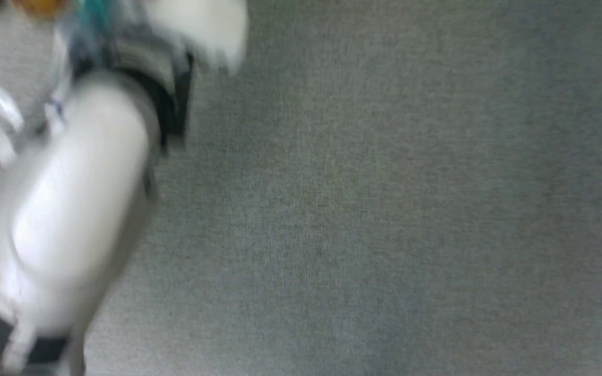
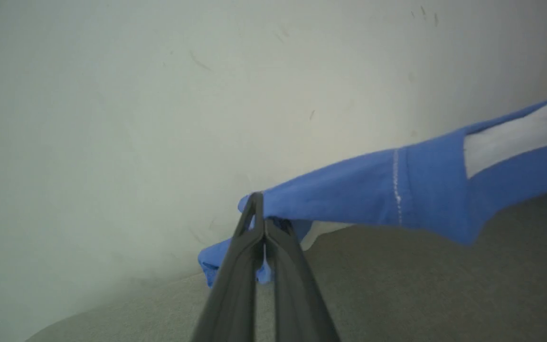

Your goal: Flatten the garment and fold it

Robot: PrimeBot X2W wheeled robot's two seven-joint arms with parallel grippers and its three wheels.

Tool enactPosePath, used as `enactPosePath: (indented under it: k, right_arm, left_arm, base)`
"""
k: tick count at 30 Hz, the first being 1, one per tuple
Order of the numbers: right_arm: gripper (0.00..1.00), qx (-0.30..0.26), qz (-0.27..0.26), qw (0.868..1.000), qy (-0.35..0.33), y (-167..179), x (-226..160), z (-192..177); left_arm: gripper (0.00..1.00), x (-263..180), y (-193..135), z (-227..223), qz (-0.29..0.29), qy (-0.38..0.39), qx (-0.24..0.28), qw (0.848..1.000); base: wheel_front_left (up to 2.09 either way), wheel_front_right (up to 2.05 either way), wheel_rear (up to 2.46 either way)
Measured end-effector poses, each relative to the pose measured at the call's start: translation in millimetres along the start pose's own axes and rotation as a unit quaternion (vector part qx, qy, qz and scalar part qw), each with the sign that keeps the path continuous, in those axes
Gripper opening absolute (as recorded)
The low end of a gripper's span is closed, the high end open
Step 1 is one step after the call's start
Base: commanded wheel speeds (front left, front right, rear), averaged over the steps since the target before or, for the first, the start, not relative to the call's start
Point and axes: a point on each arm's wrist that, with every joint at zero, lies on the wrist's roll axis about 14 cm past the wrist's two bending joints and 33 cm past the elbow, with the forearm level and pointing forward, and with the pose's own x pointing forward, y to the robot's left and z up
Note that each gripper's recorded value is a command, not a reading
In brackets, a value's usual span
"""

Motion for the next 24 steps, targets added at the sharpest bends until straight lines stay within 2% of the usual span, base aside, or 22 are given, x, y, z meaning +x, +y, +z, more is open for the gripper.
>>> enactPosePath:
  k: [7,11,19,24]
  right_arm:
    - [0.0,0.038,-0.012,0.999,0.024,17.2,-68.3,-12.9]
    - [0.0,0.075,-0.026,0.996,0.038,31.5,-105.4,-27.4]
    - [0.0,0.134,-0.075,0.985,0.079,52.9,-174.5,-60.4]
    - [0.0,0.153,-0.091,0.975,0.133,72.2,-219.4,-86.2]
  left_arm:
    - [0.0,-93.1,-15.0,-8.4,-0.01,0.068,-0.013,0.998]
    - [0.0,-145.9,-27.1,-23.6,-0.005,0.124,-0.04,0.992]
    - [0.0,-228.7,-49.2,-51.2,-0.017,0.219,-0.072,0.973]
    - [0.0,-269.7,-59.4,-62.1,-0.03,0.27,-0.099,0.957]
  base:
    - [0.0,0.0,0.0]
    - [0.0,0.0,0.0]
    - [0.0,0.0,0.0]
    - [0.0,0.0,0.0]
